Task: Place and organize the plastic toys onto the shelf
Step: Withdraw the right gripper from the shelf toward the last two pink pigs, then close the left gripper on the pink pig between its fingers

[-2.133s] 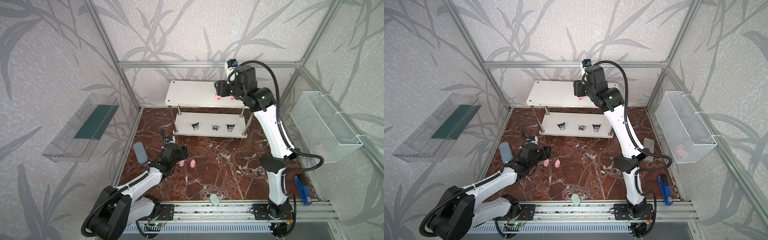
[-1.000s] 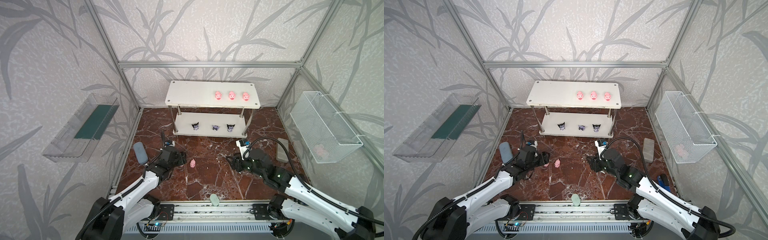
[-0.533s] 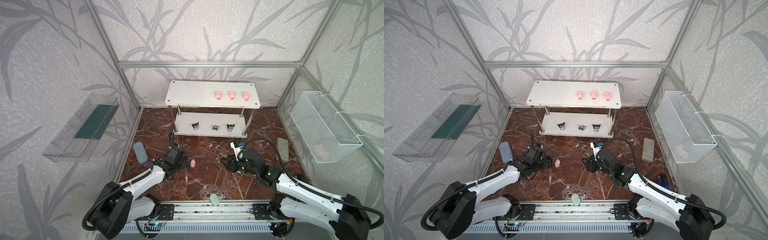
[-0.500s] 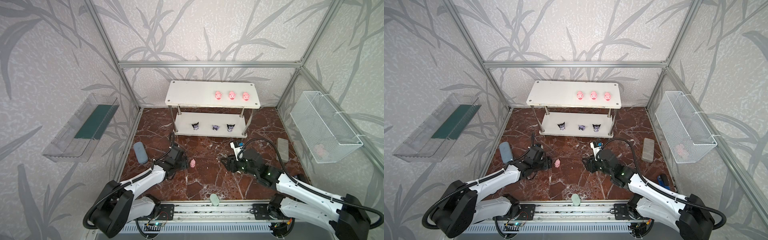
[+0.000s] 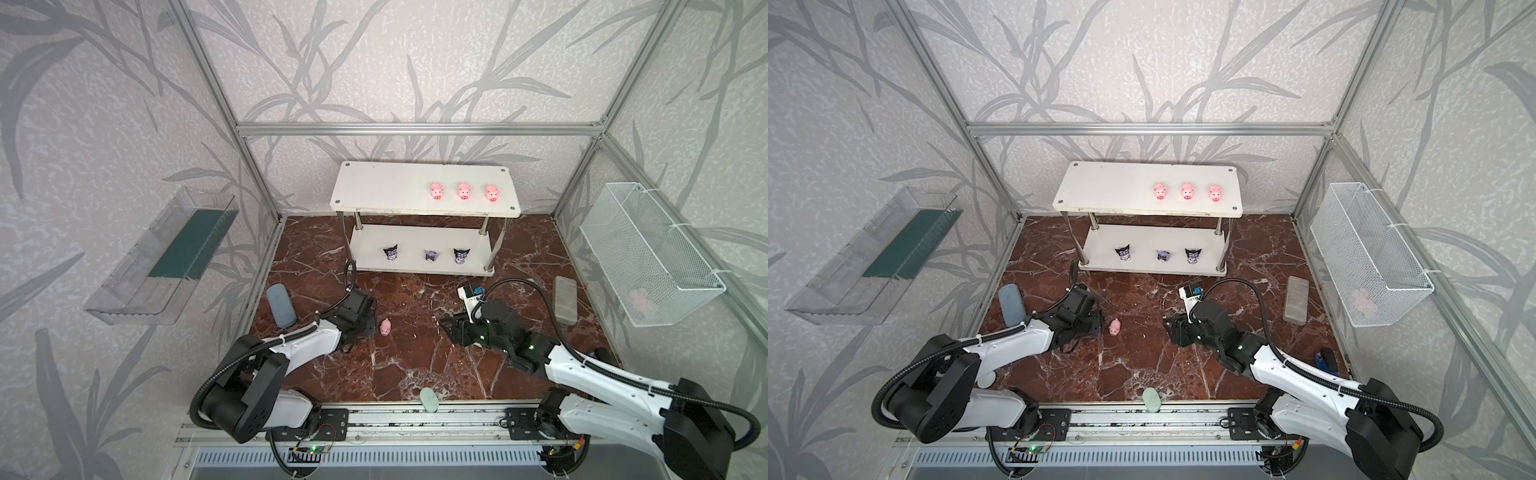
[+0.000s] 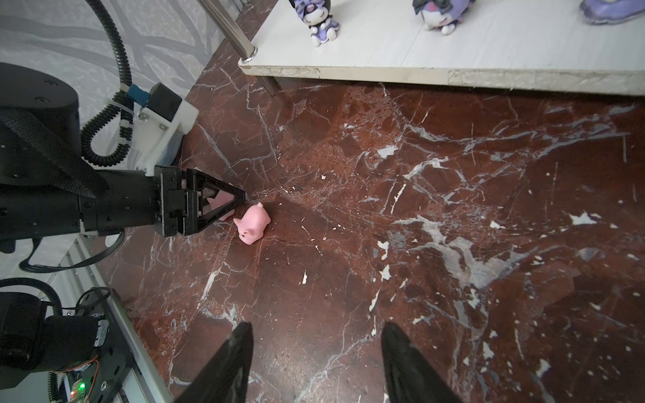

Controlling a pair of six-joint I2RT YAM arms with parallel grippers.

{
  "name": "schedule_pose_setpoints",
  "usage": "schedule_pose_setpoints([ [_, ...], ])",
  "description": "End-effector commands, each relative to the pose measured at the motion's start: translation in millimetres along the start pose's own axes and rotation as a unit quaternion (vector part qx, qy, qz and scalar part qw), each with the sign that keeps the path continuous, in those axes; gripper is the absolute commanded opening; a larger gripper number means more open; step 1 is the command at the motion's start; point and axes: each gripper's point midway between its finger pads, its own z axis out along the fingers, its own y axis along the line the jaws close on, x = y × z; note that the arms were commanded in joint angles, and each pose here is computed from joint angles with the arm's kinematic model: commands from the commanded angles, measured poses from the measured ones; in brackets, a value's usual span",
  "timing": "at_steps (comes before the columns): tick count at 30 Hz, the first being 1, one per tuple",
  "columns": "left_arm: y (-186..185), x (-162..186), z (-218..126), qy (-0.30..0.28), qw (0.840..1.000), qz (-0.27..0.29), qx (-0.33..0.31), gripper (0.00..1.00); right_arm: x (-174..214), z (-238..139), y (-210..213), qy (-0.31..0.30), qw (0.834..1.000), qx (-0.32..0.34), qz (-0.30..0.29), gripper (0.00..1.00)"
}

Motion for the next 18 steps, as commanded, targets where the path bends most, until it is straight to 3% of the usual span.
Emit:
schedule_pose_setpoints([
  [1,-1.6,1.6,2.9,0.006,1.000,-0.003,-0.004,0.56,-2.7,2.4,3.1,-0.006,1.000,-0.008,0.001,0.60],
  [5,-0.4,4.2,2.2,0.009,1.000,-0.003,-0.007,0.52,-1.0,6.0,1.5,0.000,1.000,-0.007,0.003,0.60],
  [18,12.3,12.4,-9.2,0.003,1.000,-0.005,-0.026,0.56,3.7,12.6,-1.1,0.008,1.000,-0.005,0.010,0.59],
])
